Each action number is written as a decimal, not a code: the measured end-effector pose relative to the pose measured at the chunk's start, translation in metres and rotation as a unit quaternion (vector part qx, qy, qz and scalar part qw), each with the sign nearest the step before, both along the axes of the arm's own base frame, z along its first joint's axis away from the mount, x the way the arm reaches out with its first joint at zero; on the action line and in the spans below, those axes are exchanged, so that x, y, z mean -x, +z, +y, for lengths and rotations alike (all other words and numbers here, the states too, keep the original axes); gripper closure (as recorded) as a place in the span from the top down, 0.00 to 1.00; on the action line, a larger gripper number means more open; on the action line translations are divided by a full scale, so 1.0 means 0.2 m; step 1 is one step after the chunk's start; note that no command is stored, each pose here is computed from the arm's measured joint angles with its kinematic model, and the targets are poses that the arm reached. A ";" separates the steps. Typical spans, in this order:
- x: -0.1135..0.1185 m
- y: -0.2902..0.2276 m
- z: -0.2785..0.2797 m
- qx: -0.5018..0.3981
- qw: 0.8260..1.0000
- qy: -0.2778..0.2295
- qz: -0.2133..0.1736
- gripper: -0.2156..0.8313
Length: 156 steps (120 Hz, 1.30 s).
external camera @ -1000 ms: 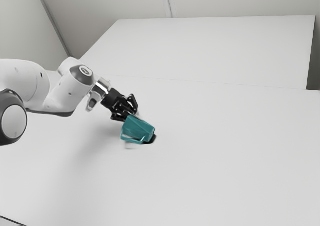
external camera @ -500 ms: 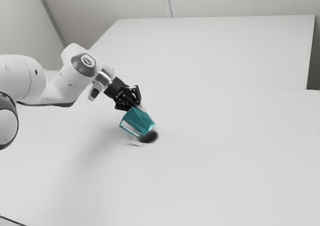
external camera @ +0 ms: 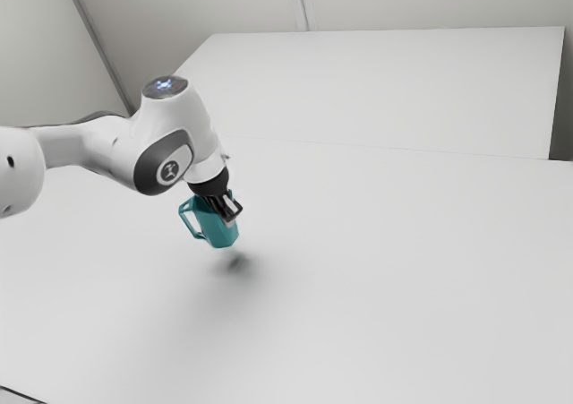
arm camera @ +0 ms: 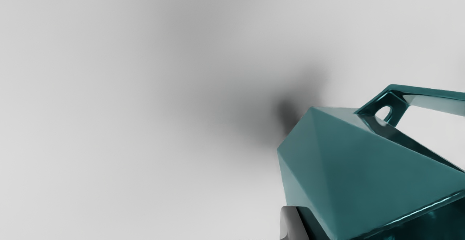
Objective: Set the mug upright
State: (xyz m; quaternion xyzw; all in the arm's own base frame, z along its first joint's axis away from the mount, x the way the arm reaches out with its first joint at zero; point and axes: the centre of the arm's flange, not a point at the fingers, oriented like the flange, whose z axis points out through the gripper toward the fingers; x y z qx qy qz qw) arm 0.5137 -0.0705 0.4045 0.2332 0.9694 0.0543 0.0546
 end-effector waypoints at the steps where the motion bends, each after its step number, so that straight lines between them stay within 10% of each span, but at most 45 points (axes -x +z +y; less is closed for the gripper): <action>1: 0.01 0.00 0.01 -0.003 1.000 -0.002 -0.002 0.04; 44: 0.14 -0.02 0.04 0.001 0.998 -0.018 -0.066 0.04; 156: 0.20 -0.30 0.06 0.017 0.999 0.017 0.022 0.06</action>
